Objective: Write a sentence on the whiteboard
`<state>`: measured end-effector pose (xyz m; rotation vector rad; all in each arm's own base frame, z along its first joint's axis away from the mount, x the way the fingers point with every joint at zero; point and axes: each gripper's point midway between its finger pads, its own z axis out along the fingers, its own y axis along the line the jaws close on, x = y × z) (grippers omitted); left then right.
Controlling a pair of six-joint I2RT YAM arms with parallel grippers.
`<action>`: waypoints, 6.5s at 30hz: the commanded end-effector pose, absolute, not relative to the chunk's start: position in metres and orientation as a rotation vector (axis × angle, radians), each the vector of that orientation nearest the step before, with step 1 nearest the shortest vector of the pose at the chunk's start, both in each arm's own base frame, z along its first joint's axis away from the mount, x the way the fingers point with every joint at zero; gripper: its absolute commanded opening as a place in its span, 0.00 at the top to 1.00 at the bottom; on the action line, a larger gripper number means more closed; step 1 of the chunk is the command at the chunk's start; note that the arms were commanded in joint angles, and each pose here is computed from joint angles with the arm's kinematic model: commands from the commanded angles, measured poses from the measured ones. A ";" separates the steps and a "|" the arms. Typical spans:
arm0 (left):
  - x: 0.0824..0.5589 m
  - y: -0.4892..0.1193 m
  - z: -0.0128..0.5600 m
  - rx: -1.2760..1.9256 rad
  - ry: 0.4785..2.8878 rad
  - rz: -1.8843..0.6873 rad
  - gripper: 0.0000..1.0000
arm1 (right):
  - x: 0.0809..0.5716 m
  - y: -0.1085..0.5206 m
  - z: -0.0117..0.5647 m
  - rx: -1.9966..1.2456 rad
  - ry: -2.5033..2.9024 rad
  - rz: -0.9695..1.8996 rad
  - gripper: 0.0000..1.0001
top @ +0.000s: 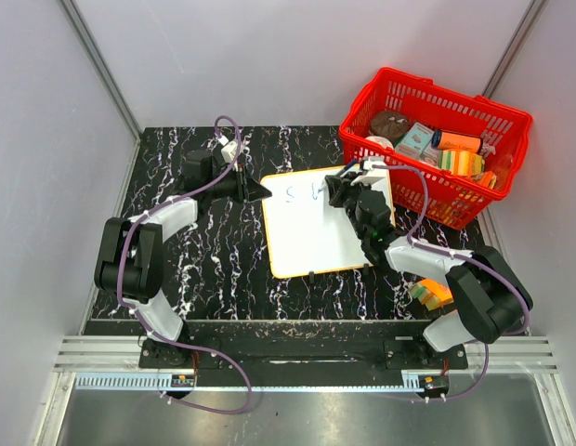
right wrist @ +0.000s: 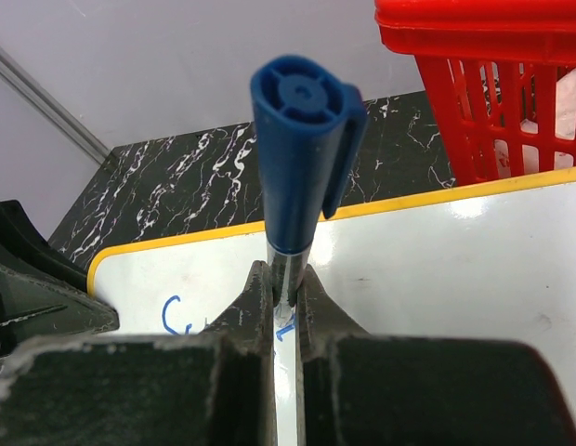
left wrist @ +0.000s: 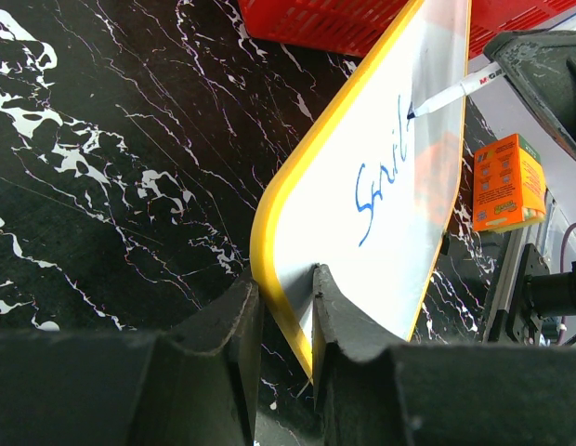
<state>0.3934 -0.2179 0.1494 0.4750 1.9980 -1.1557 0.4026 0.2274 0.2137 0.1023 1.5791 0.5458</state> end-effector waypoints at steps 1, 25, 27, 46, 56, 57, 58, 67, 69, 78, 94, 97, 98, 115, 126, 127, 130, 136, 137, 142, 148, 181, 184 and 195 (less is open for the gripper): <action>0.385 -0.221 0.092 0.573 2.121 -0.993 1.00 | 0.400 0.226 0.204 0.105 1.600 0.560 1.00; 0.385 -0.221 0.091 0.576 2.123 -0.991 1.00 | 0.395 0.205 0.201 0.166 1.606 0.481 1.00; 0.385 -0.221 0.091 0.577 2.123 -0.987 1.00 | 0.398 0.204 0.205 0.173 1.601 0.482 1.00; 0.385 -0.222 0.090 0.580 2.127 -0.983 1.00 | 0.383 0.194 0.253 0.177 1.487 0.550 1.00; 0.385 -0.221 0.090 0.578 2.128 -0.978 1.00 | 0.385 0.184 0.260 0.178 1.503 0.551 1.00; 0.385 -0.222 0.091 0.582 2.124 -0.978 1.00 | 0.386 0.181 0.261 0.178 1.502 0.559 1.00; 0.384 -0.222 0.091 0.583 2.126 -0.979 1.00 | 0.385 0.179 0.261 0.184 1.502 0.571 1.00; 0.385 -0.222 0.092 0.583 2.122 -0.972 1.00 | 0.375 0.165 0.262 0.171 1.517 0.565 1.00; 0.384 -0.223 0.091 0.587 2.124 -0.972 1.00 | 0.374 0.163 0.260 0.169 1.526 0.556 1.00; 0.384 -0.223 0.091 0.590 2.124 -0.969 1.00 | 0.372 0.155 0.259 0.170 1.534 0.530 1.00; 0.384 -0.224 0.092 0.593 2.120 -0.962 1.00 | 0.372 0.153 0.256 0.135 1.550 0.491 1.00; 0.384 -0.224 0.091 0.591 2.123 -0.959 1.00 | 0.373 0.156 0.255 0.107 1.554 0.486 1.00; 0.384 -0.224 0.091 0.592 2.122 -0.961 1.00 | 0.374 0.157 0.254 0.099 1.557 0.481 1.00; 0.385 -0.224 0.092 0.594 2.123 -0.957 1.00 | 0.398 0.169 0.254 0.092 1.569 0.480 1.00; 0.384 -0.225 0.091 0.600 2.127 -0.958 1.00 | 0.413 0.168 0.261 0.120 1.535 0.441 1.00; 0.384 -0.225 0.091 0.602 2.128 -0.959 1.00 | 0.414 0.166 0.260 0.129 1.537 0.431 1.00; 0.384 -0.226 0.090 0.604 2.129 -0.958 1.00 | 0.418 0.164 0.256 0.141 1.544 0.415 1.00; 0.383 -0.225 0.090 0.605 2.131 -0.958 1.00 | 0.422 0.163 0.253 0.153 1.544 0.397 1.00; 0.383 -0.225 0.090 0.604 2.132 -0.956 1.00 | 0.423 0.163 0.253 0.153 1.546 0.394 1.00; 0.383 -0.225 0.090 0.603 2.132 -0.954 1.00 | 0.424 0.167 0.248 0.142 1.558 0.412 1.00; 0.383 -0.226 0.090 0.607 2.132 -0.954 1.00 | 0.420 0.173 0.247 0.120 1.569 0.446 1.00; 0.384 -0.225 0.088 0.607 2.141 -0.943 1.00 | 0.400 0.161 0.218 0.135 1.652 0.419 1.00; 0.383 -0.225 0.088 0.610 2.141 -0.942 1.00 | 0.400 0.161 0.218 0.137 1.653 0.418 1.00; 0.384 -0.226 0.086 0.609 2.147 -0.938 1.00 | 0.395 0.166 0.210 0.122 1.671 0.453 1.00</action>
